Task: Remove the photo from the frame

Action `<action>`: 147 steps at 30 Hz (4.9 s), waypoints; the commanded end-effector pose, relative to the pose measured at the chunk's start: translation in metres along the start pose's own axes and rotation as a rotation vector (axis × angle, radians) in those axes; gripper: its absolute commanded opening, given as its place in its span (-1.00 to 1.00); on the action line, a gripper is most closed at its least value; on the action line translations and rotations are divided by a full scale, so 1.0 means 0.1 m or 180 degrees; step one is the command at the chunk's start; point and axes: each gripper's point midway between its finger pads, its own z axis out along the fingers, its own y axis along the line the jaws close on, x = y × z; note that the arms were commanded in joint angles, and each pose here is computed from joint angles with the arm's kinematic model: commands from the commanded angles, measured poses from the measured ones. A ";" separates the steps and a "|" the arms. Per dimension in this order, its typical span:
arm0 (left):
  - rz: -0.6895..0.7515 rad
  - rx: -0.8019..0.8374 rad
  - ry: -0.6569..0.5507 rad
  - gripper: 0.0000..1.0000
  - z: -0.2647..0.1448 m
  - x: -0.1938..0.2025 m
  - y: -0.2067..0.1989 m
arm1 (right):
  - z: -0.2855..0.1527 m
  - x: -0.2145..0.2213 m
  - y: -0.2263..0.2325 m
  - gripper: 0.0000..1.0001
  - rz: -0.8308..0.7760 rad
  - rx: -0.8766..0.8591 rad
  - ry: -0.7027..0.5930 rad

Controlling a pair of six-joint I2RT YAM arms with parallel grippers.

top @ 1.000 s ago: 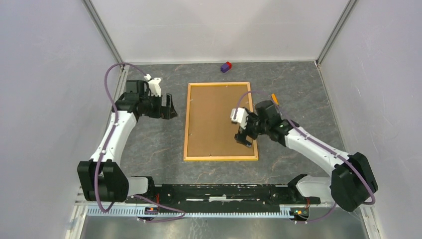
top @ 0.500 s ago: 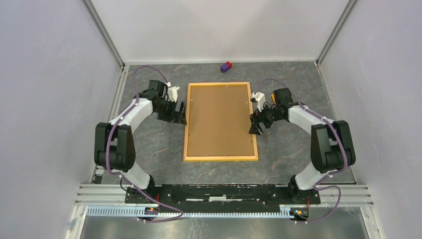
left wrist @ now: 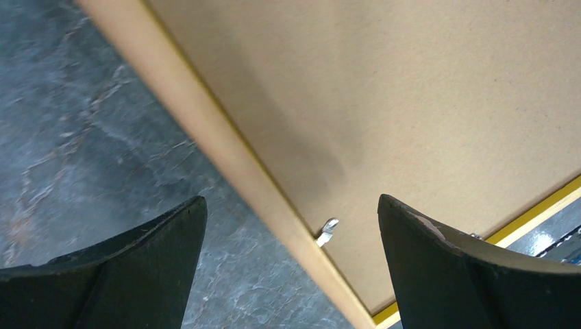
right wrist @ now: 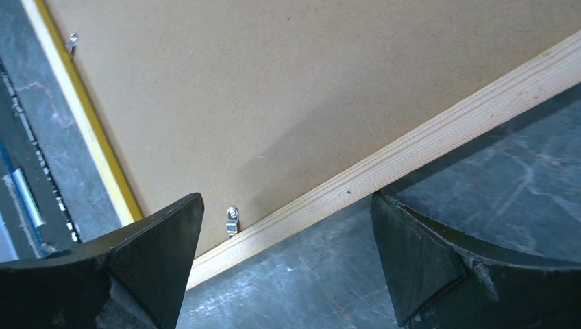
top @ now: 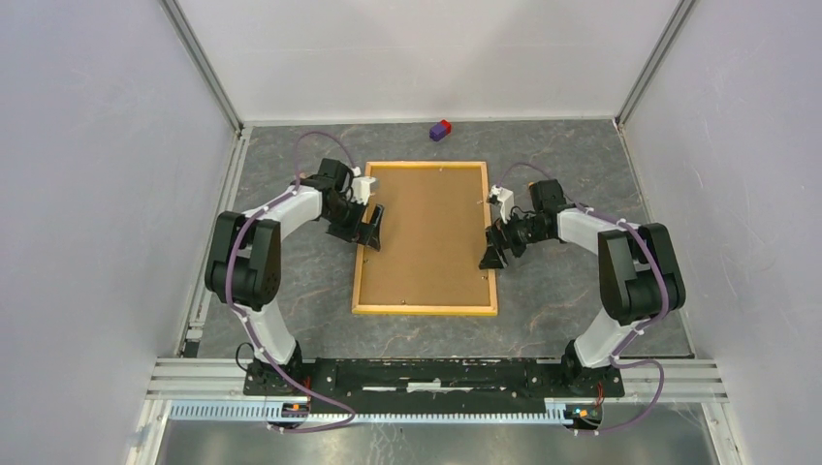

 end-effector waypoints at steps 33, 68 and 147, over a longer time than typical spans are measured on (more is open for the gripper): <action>0.0635 -0.0957 -0.2242 1.00 -1.56 -0.99 -0.20 | -1.01 -0.21 -1.73 0.24 0.0075 0.1921 0.0331; 0.0651 0.1263 -0.1836 1.00 -2.48 -0.84 -1.75 | -0.96 -1.86 0.93 -1.00 -0.1696 0.0181 -0.1262; 0.1365 -0.0429 -0.0740 -0.96 -1.28 0.11 -0.55 | 0.09 -0.58 0.97 0.61 -0.1550 -0.0013 -0.0136</action>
